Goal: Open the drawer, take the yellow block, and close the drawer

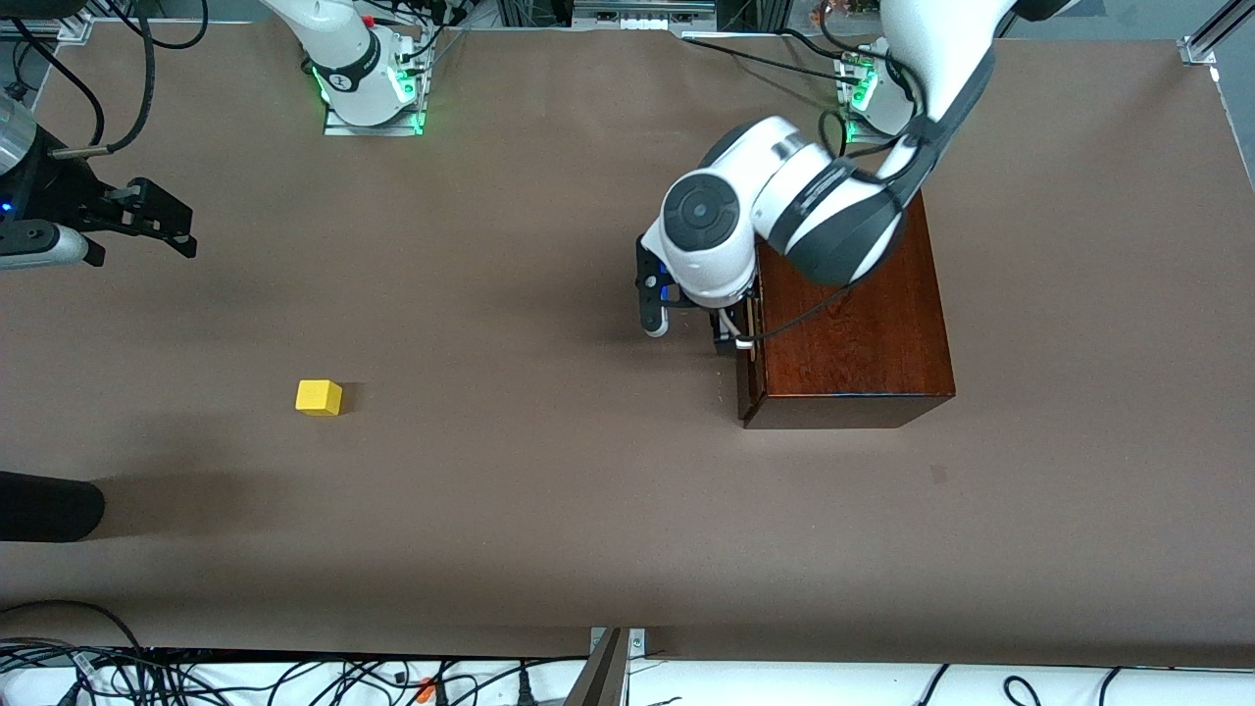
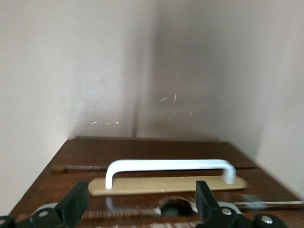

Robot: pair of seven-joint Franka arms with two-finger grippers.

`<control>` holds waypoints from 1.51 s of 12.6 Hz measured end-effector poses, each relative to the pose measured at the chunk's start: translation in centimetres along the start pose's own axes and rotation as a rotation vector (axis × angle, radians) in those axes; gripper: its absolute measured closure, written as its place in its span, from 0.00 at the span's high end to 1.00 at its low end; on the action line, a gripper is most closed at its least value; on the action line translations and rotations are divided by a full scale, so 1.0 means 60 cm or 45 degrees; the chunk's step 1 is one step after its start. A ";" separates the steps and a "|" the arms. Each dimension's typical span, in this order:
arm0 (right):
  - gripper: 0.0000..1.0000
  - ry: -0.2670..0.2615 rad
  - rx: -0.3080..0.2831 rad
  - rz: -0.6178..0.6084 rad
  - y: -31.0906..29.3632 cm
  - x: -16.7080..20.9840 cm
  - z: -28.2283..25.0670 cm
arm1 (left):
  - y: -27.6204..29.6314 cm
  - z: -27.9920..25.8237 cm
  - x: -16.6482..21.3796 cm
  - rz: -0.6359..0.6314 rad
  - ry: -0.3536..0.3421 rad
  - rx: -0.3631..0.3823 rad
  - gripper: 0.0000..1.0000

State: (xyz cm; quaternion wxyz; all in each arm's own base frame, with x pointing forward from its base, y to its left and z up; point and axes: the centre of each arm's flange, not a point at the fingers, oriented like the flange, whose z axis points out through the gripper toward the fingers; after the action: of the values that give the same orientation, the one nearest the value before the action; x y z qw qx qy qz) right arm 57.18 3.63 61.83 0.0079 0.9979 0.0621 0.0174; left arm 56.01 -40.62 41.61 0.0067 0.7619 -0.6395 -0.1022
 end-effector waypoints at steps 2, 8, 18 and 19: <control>1.00 -0.015 0.002 -0.012 -0.008 0.006 0.011 | -0.012 -0.067 -0.039 -0.186 0.051 -0.006 1.00; 1.00 -0.020 0.005 -0.046 -0.033 0.008 0.014 | -0.065 -0.194 -0.209 -0.683 0.061 0.035 1.00; 1.00 -0.021 0.005 -0.049 -0.035 0.009 0.015 | -0.074 -0.262 -0.607 -1.545 0.393 0.050 1.00; 1.00 -0.021 0.005 -0.049 -0.035 0.009 0.015 | -0.069 -0.258 -0.635 -1.586 0.388 0.041 1.00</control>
State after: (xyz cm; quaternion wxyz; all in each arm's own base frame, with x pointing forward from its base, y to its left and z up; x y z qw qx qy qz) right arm 57.48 5.78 60.91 0.0068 0.9966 0.0814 0.0090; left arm 56.43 -4.58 61.80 0.0253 0.9967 -0.0706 0.0322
